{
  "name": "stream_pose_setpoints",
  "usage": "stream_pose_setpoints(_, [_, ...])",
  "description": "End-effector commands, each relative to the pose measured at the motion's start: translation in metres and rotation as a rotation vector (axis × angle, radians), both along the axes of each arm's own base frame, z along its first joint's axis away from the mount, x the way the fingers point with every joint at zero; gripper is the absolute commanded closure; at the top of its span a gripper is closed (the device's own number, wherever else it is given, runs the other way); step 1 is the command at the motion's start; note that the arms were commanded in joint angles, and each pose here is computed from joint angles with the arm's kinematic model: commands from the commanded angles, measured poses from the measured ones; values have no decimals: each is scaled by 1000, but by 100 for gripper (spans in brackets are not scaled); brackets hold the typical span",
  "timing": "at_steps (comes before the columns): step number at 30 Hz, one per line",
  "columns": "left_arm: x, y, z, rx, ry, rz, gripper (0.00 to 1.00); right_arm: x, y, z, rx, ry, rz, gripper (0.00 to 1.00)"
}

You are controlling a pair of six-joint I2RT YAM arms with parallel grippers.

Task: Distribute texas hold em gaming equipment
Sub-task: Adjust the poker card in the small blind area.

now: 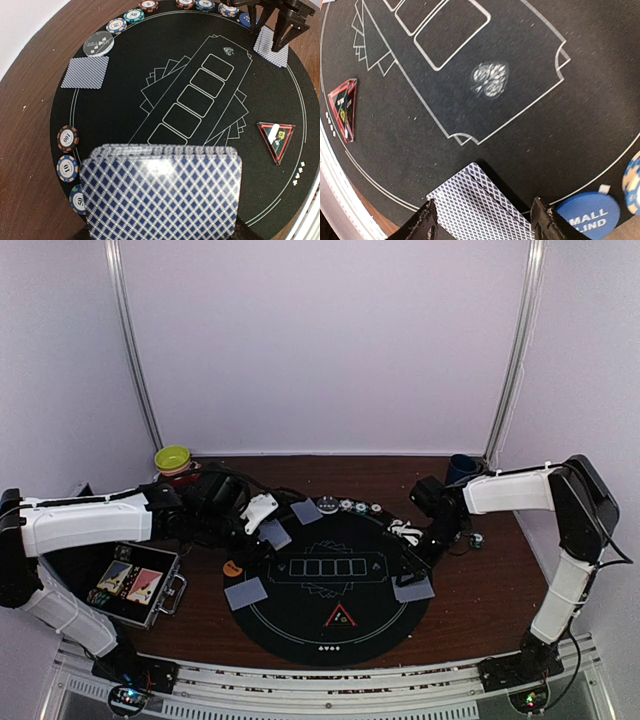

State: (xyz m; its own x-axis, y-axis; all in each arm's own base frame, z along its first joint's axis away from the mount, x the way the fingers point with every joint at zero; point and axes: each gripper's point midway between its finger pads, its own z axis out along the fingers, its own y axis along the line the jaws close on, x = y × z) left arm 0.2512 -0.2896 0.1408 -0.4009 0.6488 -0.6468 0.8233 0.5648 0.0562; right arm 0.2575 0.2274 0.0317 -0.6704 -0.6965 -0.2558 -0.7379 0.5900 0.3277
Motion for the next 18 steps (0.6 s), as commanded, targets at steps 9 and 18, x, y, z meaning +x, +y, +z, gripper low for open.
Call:
stream_pose_setpoints(9, [4,-9,16,-51,-37,-19,36,-15,-1,15,-31,-14,39,35])
stream_pose_setpoints(18, [4,-9,17,-51,-41,-17,36,33,45,91,166,-162,20,22])
